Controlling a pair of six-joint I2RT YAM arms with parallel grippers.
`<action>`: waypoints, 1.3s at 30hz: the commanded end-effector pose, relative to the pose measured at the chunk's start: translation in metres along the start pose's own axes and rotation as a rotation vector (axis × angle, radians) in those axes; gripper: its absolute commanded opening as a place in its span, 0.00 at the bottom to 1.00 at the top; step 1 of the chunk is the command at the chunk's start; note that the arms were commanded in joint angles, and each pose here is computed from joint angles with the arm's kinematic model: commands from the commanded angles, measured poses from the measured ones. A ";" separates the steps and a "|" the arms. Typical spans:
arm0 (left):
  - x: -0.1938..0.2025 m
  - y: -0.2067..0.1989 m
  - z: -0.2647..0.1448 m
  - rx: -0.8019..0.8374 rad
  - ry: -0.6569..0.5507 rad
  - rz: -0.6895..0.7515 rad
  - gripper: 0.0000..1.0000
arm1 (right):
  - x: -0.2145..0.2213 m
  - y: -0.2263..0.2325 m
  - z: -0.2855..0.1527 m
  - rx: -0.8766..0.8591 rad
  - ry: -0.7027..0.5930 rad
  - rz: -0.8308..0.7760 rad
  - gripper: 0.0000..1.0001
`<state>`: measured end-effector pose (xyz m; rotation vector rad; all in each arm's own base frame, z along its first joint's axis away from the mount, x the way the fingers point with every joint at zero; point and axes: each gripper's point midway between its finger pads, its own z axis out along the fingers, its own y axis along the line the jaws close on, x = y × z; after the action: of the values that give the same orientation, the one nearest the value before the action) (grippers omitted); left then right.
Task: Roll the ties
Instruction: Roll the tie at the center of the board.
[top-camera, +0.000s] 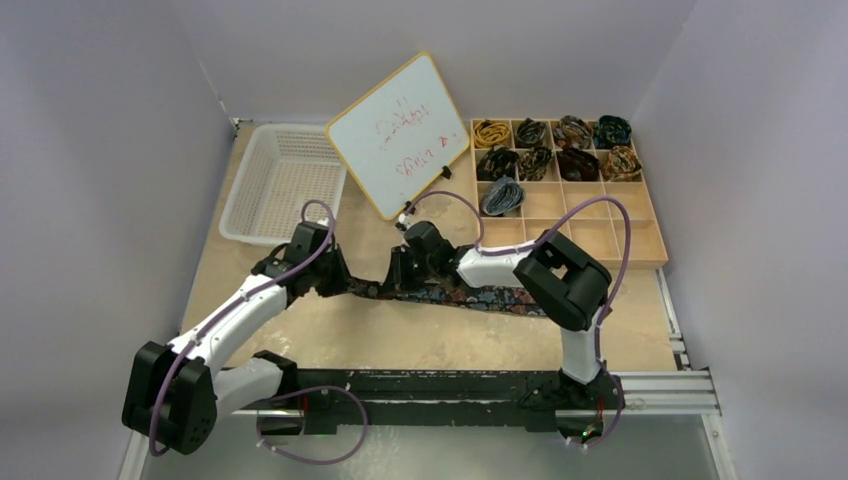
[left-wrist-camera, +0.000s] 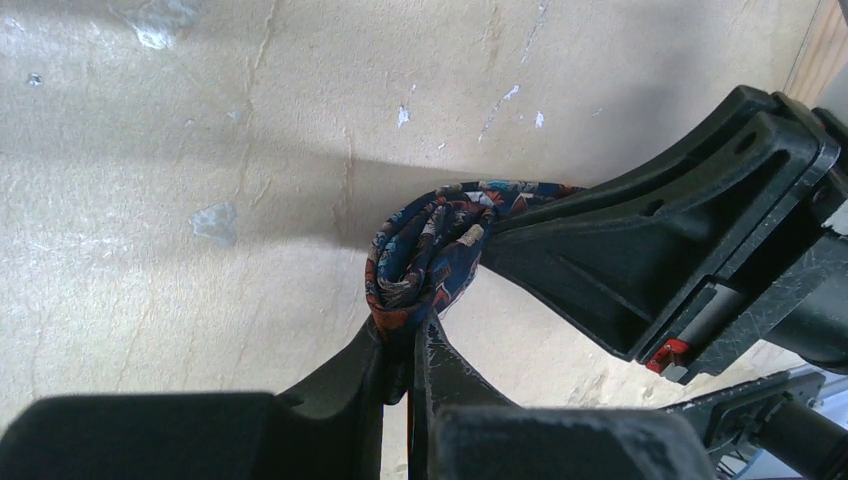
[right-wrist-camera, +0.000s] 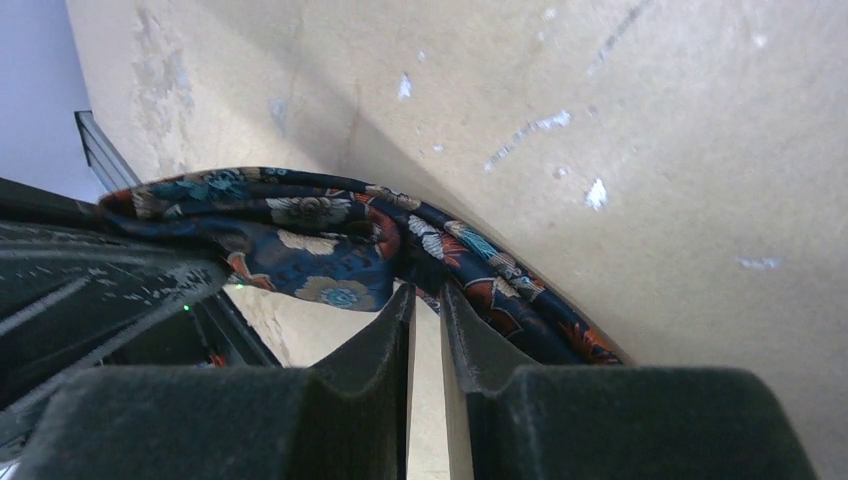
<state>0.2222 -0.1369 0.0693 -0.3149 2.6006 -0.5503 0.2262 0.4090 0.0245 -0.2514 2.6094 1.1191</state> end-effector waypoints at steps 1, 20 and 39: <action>-0.014 -0.004 -0.007 -0.021 -0.045 0.043 0.00 | -0.019 0.029 -0.003 -0.053 -0.032 -0.048 0.17; -0.019 -0.007 -0.013 -0.036 -0.065 0.059 0.00 | -0.022 0.045 -0.003 -0.094 -0.044 -0.051 0.18; -0.013 -0.022 -0.011 -0.037 -0.046 0.112 0.00 | -0.019 0.041 0.022 -0.095 0.018 -0.068 0.18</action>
<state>0.2200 -0.1382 0.0767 -0.2403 2.6142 -0.4325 0.2353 0.4446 0.0328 -0.3267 2.5755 1.1971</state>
